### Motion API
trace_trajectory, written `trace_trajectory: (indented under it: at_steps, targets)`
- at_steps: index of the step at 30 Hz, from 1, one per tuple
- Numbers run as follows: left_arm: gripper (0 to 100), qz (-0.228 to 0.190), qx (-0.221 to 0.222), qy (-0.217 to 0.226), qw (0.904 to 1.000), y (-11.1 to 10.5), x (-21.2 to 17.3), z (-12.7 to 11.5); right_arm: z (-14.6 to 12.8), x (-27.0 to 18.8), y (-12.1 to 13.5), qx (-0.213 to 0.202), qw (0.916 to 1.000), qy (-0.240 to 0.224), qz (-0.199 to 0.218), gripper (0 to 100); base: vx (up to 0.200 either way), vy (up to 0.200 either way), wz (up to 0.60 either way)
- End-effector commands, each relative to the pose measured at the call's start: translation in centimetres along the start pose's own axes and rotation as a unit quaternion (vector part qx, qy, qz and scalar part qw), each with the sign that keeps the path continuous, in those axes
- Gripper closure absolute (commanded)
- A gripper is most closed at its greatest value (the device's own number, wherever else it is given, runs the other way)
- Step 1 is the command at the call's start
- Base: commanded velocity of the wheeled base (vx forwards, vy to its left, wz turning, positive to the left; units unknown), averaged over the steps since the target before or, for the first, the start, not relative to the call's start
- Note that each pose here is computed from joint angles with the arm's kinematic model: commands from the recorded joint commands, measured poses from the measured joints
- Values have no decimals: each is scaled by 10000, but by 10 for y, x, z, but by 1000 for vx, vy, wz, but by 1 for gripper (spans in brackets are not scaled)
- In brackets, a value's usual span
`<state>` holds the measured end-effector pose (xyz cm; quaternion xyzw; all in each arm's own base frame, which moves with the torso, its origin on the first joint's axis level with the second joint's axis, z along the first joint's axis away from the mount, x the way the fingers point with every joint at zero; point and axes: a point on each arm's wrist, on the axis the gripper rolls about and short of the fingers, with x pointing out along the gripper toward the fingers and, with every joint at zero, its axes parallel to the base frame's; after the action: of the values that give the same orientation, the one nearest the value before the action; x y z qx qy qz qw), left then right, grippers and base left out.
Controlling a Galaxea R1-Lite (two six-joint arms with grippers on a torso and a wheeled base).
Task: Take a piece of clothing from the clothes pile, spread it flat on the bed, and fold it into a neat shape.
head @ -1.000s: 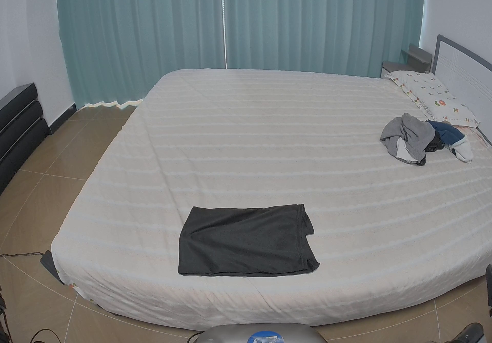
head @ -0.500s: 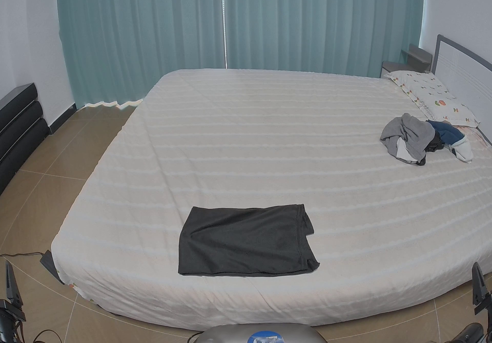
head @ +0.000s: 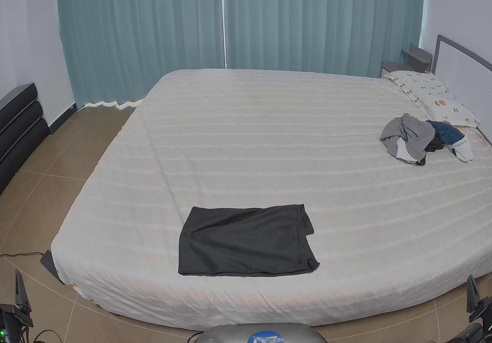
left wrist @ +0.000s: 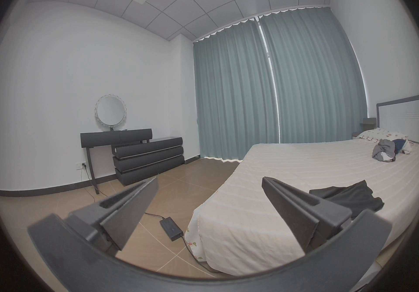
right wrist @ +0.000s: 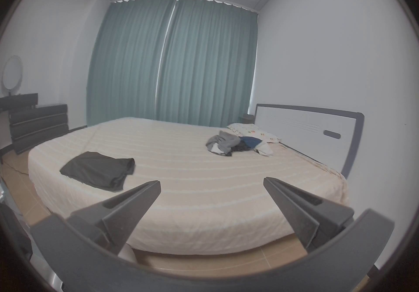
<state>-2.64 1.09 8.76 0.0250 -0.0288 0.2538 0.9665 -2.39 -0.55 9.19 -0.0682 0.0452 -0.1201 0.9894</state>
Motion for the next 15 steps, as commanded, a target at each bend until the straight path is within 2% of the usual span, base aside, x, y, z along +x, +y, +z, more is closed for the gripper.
trace_trajectory:
  at_steps: [1,3,4,13,15]
  targets:
    - [0,-29,46,65,10000,-1,0,-5,-9,-3,3,120,9978,-419,501,0,0,0,0]
    - [0,-59,34,57,10000,-1,0,-5,-7,-2,5,178,9939,-647,875,0,0,0,0]
    - [0,-120,34,52,9999,-1,0,-5,-8,-1,5,219,9932,-687,918,0,0,0,0]
    - [0,-1161,-11,22,9932,-6,0,-6,-8,-1,6,463,9915,-656,1020,0,0,0,0]
    - [0,-1267,-43,19,9919,-6,0,-6,-8,-1,6,524,9912,-650,1024,0,0,0,0]
